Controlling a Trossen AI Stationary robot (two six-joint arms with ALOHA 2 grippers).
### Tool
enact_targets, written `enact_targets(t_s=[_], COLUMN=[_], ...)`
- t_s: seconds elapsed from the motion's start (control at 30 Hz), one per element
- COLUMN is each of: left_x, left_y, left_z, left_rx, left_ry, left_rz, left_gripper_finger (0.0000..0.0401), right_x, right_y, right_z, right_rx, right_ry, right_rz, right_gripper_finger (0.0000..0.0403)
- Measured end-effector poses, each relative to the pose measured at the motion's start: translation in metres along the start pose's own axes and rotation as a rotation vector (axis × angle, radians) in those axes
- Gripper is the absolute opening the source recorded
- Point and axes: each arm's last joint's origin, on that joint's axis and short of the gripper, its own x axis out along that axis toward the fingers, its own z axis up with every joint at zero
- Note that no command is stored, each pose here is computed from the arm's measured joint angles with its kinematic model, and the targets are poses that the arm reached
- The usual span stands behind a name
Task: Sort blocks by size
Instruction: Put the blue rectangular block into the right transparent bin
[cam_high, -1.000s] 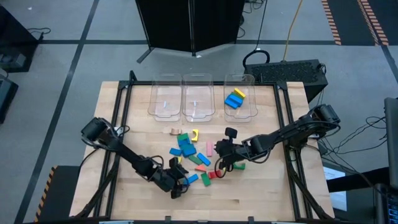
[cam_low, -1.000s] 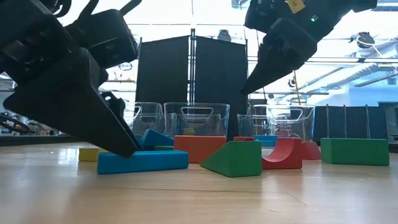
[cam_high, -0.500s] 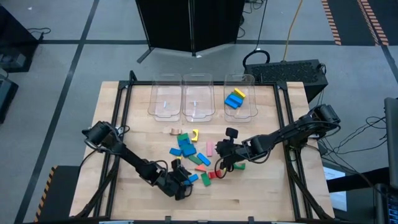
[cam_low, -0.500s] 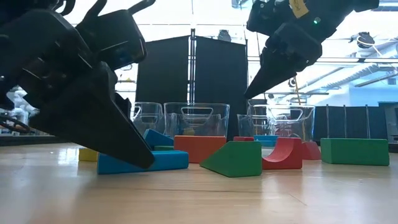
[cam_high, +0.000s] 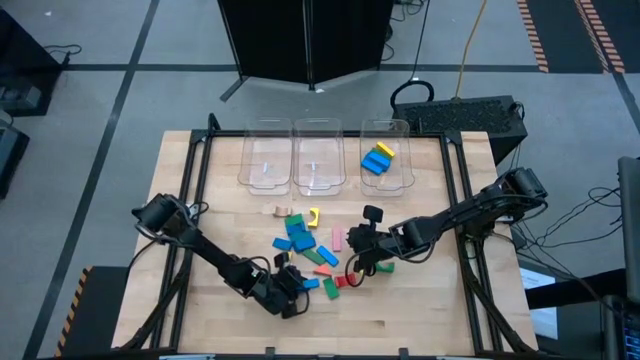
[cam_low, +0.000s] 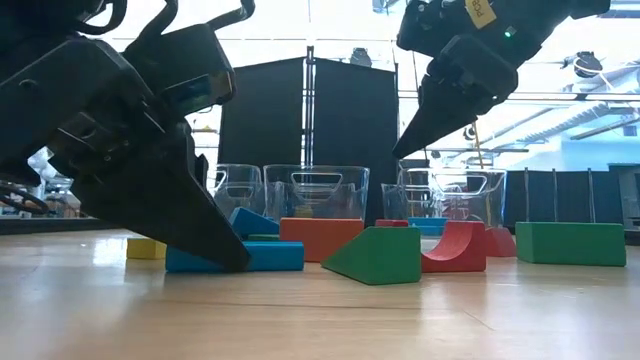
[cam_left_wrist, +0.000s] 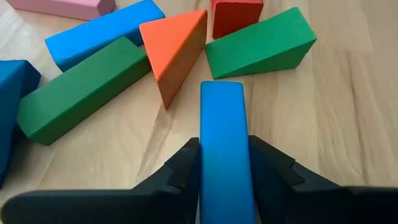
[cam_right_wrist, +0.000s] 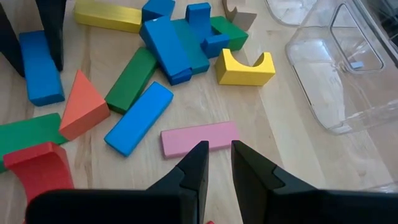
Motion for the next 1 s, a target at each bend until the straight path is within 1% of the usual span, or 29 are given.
enact_targets(t_s=[0.13, 0.23, 0.37, 0.43, 0.47, 0.7, 0.77, 0.87, 1.0], left_x=[-0.011, -0.021, -0.028, -0.033, -0.034, -0.041, -0.042, -0.041, -0.04], left_y=[0.003, 0.007, 0.016, 0.017, 0.018, 0.029, 0.032, 0.042, 0.055], left_z=[0.009, 0.021, 0.031, 0.038, 0.041, 0.058, 0.063, 0.073, 0.087], left_rx=[0.063, 0.07, 0.067, 0.072, 0.075, 0.034, 0.013, -0.033, -0.121], left_ry=[-0.014, -0.052, -0.064, -0.086, -0.1, -0.137, -0.13, -0.102, -0.094], left_rz=[0.011, 0.044, 0.082, 0.078, 0.076, 0.071, 0.037, -0.047, -0.149], left_gripper_finger=[0.0109, 0.0109, 0.0108, 0.0108, 0.0108, 0.0107, 0.0107, 0.0107, 0.0108], right_x=[-0.001, 0.001, 0.003, 0.004, 0.004, -0.003, -0.006, -0.01, -0.013], right_y=[0.003, 0.005, 0.008, 0.009, 0.01, 0.024, 0.029, 0.035, 0.038], right_z=[0.001, 0.0, -0.006, -0.009, -0.012, -0.02, -0.018, -0.018, -0.016], right_rx=[0.005, 0.033, 0.041, 0.036, 0.015, -0.233, -0.331, -0.504, -0.687], right_ry=[-0.018, -0.068, -0.112, -0.129, -0.133, -0.193, -0.233, -0.277, -0.321], right_rz=[0.011, 0.031, 0.053, 0.061, 0.065, 0.1, 0.105, 0.095, 0.04], right_gripper_finger=[0.0055, 0.0055, 0.0055, 0.0055, 0.0055, 0.0054, 0.0054, 0.0059, 0.0088])
